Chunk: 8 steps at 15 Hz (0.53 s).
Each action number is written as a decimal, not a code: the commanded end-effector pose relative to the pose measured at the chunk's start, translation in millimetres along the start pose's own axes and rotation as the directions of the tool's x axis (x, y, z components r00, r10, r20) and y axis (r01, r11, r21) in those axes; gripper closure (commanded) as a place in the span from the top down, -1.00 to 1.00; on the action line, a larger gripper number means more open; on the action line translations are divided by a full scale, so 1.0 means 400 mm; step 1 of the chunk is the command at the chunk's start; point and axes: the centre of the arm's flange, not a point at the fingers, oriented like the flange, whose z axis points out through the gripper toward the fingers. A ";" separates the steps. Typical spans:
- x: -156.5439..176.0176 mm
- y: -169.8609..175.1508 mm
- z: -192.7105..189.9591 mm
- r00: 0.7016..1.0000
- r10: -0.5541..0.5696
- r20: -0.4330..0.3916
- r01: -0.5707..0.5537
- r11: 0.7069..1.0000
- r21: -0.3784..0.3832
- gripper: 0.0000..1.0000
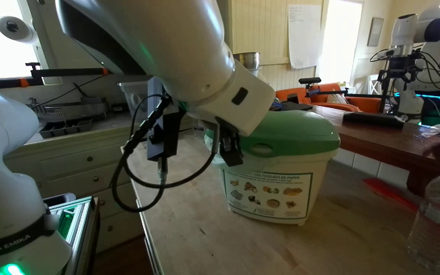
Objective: Open the trash can then remove the contents inside
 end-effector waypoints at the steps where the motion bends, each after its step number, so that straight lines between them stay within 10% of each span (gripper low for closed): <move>1: 0.006 -0.010 0.001 0.998 -0.043 -0.035 0.045 0.998 0.048 1.00; 8: -0.002 -0.045 -0.025 0.990 -0.125 -0.069 0.129 0.990 0.052 1.00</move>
